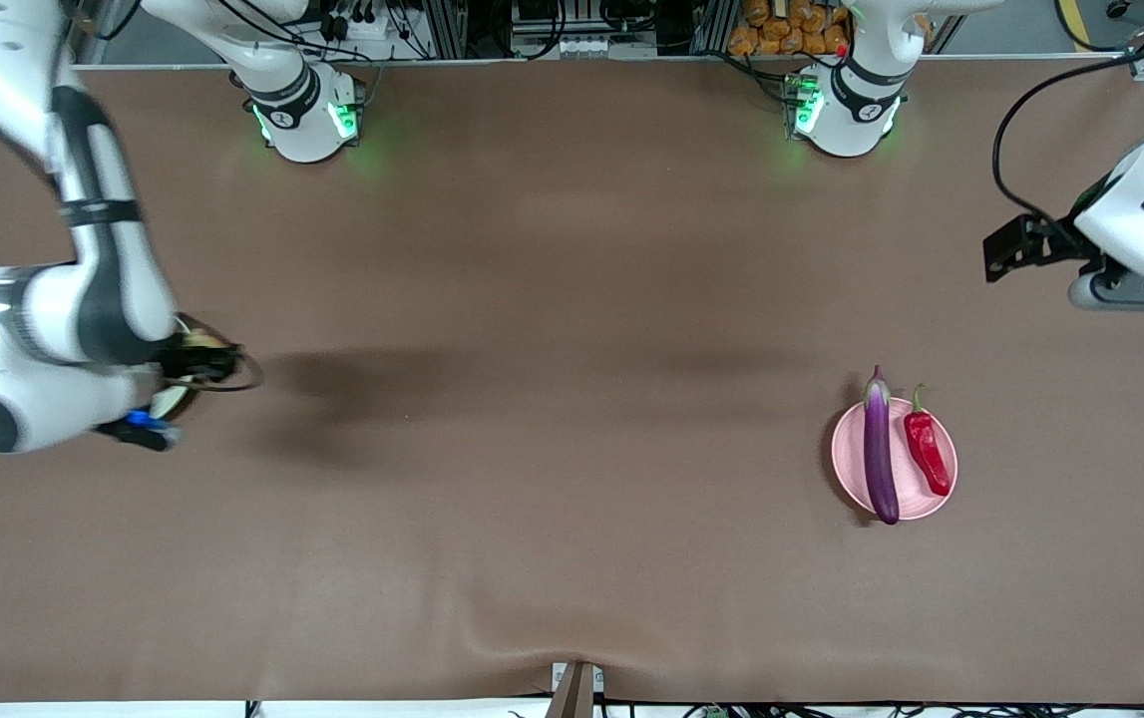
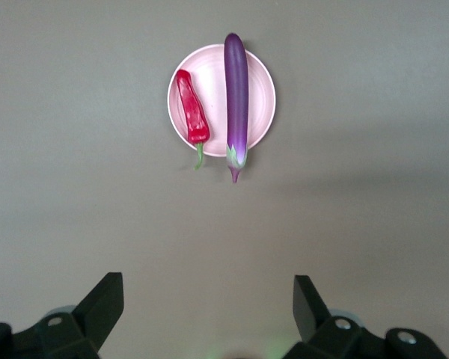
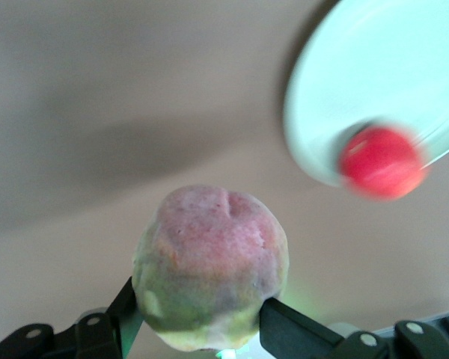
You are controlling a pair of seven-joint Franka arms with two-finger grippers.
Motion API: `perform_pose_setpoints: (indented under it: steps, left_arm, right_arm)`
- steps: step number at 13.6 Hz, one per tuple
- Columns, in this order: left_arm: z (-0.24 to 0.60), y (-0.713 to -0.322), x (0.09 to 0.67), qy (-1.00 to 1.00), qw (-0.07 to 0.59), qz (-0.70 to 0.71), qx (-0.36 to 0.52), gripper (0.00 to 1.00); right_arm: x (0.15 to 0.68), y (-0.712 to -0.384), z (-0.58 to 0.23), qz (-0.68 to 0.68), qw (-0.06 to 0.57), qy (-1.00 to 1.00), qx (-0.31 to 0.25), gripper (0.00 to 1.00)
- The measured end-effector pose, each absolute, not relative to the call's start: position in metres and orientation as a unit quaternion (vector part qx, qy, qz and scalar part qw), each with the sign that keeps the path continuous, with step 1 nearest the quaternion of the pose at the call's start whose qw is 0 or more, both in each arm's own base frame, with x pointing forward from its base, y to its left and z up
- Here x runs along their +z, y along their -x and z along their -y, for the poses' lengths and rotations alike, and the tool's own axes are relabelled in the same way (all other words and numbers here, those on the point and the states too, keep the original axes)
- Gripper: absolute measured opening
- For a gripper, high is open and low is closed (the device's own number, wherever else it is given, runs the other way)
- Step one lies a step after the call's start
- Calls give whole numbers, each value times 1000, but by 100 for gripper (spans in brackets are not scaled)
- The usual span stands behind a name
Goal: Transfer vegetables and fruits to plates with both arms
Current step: 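Carry the peach onto the green plate and open the right gripper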
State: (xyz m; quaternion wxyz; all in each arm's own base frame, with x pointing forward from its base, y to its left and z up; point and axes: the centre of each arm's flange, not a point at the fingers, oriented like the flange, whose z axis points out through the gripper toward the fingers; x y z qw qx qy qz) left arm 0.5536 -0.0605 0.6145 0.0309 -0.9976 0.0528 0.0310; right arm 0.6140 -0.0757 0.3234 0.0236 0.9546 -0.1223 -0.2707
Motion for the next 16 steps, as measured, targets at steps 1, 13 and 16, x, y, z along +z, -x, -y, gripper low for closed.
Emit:
perform_pose_setpoints:
  steps: [1, 13, 16]
  left_arm:
    - [59, -551, 619, 997, 31, -59, 30, 100]
    - [63, -536, 642, 993, 30, -108, 41, 100]
    - [75, -536, 639, 992, 30, -117, 43, 100]
  right_arm:
    - [316, -612, 114, 99, 16, -960, -261, 72]
    - [261, -614, 206, 16, -6, -972, -232, 100]
    - [305, -626, 178, 7, -32, -963, -267, 100]
